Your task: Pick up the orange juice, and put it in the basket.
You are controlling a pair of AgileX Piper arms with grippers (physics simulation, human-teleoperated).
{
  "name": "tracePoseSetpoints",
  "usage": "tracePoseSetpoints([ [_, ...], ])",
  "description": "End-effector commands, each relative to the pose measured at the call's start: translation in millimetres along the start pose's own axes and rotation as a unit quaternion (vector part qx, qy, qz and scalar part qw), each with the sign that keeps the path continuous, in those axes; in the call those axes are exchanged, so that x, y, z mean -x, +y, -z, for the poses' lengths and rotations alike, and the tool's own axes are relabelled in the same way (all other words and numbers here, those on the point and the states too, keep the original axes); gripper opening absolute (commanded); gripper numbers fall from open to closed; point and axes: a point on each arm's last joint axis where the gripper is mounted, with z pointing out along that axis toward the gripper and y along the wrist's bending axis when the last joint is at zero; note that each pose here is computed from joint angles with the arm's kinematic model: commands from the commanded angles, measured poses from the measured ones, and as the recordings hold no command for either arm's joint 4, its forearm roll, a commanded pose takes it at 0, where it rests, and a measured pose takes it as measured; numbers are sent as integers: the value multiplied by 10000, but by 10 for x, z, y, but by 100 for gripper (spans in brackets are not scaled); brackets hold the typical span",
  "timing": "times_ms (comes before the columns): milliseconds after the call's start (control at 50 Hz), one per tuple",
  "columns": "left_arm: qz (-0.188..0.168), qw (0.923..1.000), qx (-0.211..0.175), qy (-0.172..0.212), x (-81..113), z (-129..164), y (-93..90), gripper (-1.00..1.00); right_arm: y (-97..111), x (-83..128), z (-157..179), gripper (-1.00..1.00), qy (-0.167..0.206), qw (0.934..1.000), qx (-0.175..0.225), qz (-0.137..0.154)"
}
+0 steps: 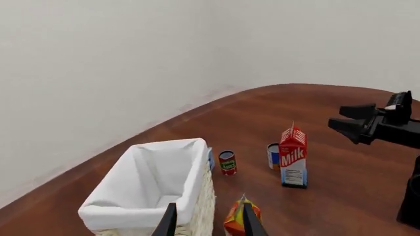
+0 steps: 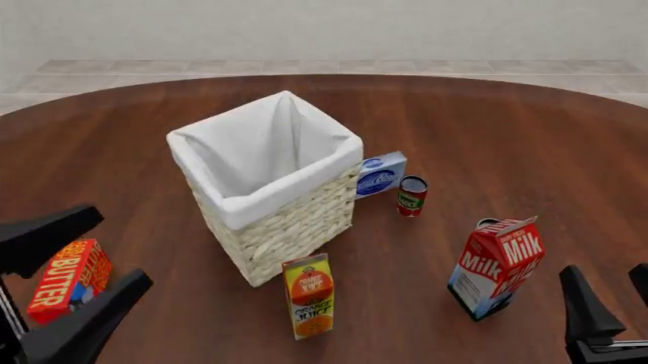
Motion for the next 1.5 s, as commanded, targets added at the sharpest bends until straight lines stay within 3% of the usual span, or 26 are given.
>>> tracePoseSetpoints([
  [20,-141,9987,-441,202,-43,-181,-80,100,0,-1,0,100,3,10000,2,-13],
  [340,-300,9940,-853,611,-166,-386,-192,100,4,-3,-1,100,16,10000,39,-6],
  [760,-246,9897,-1079,910,-338,-506,-288,100,4,-5,-1,100,28,10000,37,30],
  [1500,-84,9856,-957,1394,-754,-765,-361,100,4,-6,-2,100,39,10000,32,30],
])
